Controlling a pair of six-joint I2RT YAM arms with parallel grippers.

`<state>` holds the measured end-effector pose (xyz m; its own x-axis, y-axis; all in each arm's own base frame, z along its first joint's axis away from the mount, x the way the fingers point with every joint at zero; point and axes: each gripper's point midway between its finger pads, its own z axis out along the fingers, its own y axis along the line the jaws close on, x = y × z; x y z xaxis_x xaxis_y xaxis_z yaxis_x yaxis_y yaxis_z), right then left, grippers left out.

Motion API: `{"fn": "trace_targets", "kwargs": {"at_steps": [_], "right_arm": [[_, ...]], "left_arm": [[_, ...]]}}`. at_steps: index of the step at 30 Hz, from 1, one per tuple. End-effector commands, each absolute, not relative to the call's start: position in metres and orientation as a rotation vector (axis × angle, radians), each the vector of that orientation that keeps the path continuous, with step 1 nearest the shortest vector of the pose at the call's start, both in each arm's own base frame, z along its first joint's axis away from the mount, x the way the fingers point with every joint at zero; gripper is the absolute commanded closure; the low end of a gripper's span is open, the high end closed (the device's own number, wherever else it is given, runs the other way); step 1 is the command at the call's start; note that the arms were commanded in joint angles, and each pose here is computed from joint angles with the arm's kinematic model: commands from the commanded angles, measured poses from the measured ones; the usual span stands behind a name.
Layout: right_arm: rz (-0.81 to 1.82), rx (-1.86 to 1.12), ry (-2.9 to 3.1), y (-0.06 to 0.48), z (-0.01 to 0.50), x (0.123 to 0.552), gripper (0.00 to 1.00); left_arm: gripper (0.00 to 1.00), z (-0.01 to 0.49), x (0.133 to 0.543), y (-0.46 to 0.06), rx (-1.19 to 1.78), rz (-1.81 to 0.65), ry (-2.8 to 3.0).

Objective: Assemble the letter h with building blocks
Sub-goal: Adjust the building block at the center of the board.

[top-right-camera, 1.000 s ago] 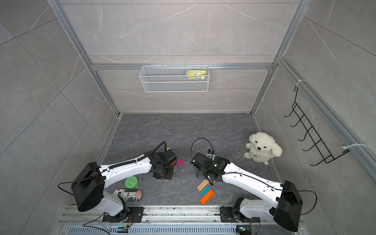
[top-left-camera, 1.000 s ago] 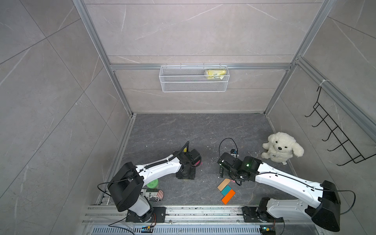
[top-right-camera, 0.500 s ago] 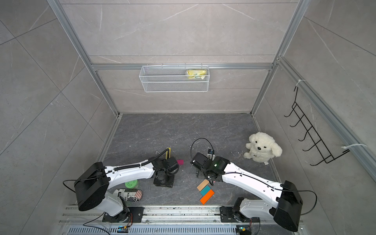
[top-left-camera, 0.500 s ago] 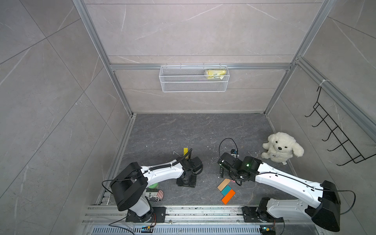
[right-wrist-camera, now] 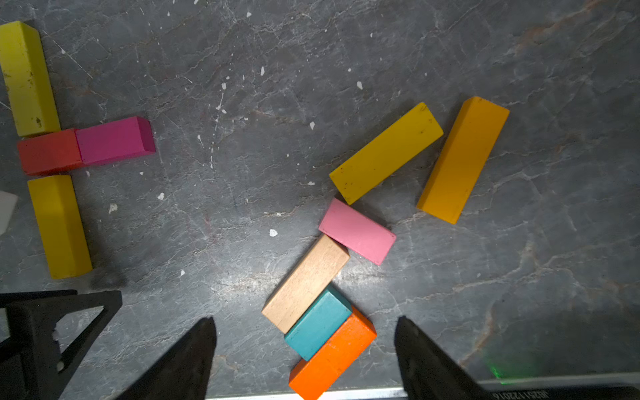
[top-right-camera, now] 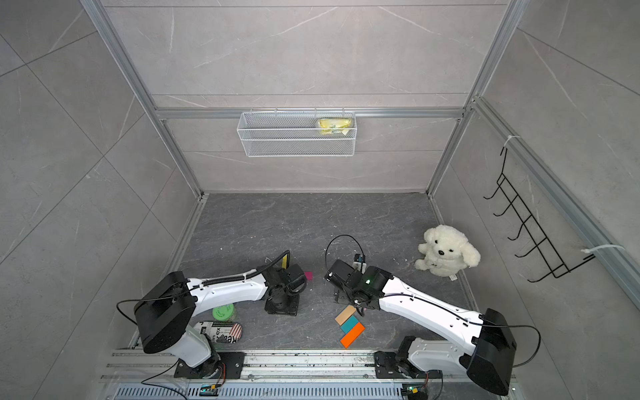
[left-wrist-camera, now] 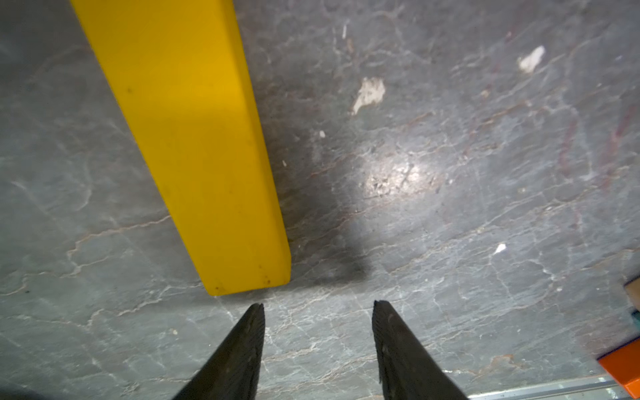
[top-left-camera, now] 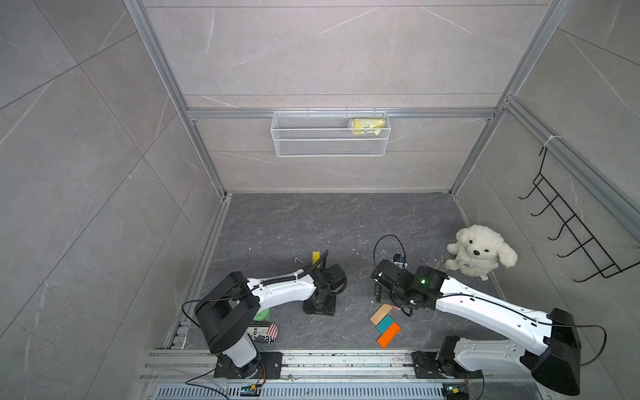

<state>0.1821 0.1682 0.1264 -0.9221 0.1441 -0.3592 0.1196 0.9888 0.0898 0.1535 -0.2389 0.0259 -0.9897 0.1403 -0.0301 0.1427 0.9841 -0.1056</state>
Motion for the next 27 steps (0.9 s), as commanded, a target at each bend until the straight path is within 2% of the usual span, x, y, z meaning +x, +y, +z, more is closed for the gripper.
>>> {"fn": "trace_targets", "kwargs": {"at_steps": [1,27], "right_arm": [[0.107,0.203,2.753,0.1686,0.1317,0.1830,0.16],[0.116,0.208,2.749,0.1658,0.1315,0.1811,0.16]], "left_arm": [[0.45,0.0280,0.1589,-0.2391,0.182,-0.166,3.094],[0.42,0.0249,0.1622,-0.2350,0.144,-0.135,3.085]]}}
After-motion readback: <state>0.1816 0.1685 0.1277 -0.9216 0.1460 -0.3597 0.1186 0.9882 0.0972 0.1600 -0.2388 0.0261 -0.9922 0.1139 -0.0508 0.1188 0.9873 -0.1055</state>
